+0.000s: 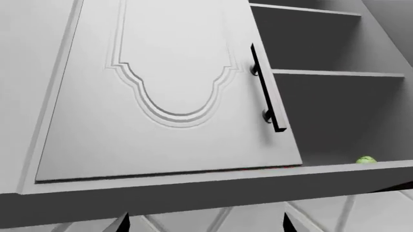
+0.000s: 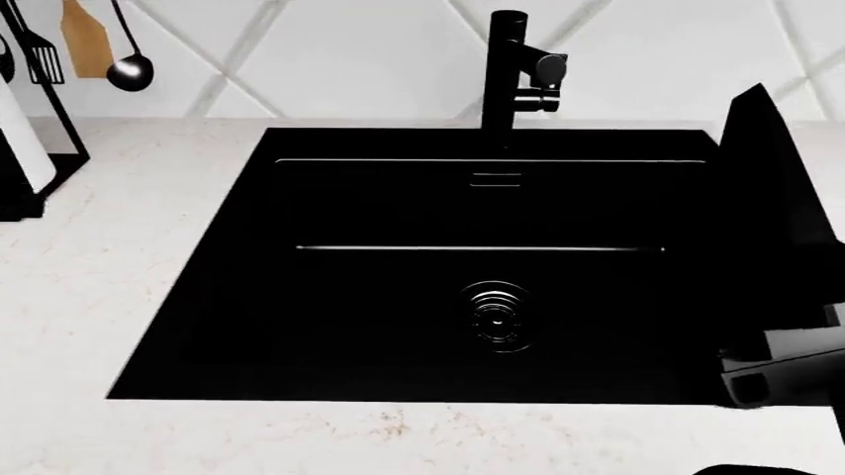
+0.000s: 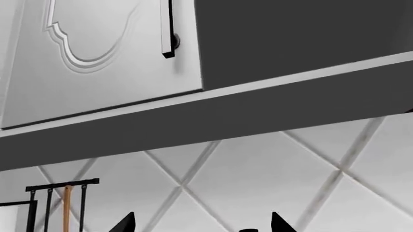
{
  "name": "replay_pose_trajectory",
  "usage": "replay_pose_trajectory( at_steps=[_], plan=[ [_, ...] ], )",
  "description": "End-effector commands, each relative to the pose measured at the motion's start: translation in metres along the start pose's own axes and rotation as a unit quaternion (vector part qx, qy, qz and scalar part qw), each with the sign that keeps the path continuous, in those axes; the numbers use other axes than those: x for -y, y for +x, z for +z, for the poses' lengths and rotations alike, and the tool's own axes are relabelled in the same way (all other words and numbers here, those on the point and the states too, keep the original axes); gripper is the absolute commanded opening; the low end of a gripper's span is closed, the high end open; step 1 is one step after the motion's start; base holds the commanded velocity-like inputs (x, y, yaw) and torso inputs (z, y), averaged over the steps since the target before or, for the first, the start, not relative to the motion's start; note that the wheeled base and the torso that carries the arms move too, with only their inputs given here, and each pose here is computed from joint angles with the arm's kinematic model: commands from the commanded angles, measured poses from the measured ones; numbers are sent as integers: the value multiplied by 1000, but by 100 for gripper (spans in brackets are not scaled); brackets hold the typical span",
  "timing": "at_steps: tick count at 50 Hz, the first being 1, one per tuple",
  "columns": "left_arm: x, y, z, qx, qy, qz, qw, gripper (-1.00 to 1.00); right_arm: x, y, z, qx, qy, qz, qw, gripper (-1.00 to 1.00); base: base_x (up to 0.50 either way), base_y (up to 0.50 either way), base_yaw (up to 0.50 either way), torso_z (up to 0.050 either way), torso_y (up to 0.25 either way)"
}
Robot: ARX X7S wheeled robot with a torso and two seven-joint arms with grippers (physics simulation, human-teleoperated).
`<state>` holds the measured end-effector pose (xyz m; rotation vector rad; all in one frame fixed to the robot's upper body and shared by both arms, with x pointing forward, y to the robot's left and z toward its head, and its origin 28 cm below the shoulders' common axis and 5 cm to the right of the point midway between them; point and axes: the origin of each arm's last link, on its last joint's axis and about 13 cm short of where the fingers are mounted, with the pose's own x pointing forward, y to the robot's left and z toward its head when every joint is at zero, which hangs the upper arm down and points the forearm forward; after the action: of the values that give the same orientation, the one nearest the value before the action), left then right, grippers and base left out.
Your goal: Pick the chili pepper, brussel sprout from the counter and place them in the cabinet. Then close the cabinet.
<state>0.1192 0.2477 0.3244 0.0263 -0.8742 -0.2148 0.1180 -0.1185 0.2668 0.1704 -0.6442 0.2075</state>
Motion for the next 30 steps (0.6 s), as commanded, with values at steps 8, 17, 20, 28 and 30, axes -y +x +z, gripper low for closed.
replay_pose_trajectory(
  at_steps=[8,17,20,28,30],
  plan=[
    [4,-32,-21,-5,-20,17,1000,100,0,-11,-1,-2,-8,13,1000,100,0,-17,0,0,0],
    [6,-38,-24,-7,-27,20,999,100,-1,-11,-2,-3,-9,16,1000,100,5,-500,0,0,0],
    [7,-38,-24,-6,-27,18,999,100,0,-11,-2,-3,-9,16,1000,100,5,-500,0,0,0],
    [8,-40,-25,-7,-29,15,999,100,0,-12,-1,-2,-9,15,1000,100,5,-500,0,0,0],
    [8,-40,-25,-7,-29,14,999,100,0,-12,-1,-2,-9,15,1000,100,5,-500,0,0,0]
  ],
)
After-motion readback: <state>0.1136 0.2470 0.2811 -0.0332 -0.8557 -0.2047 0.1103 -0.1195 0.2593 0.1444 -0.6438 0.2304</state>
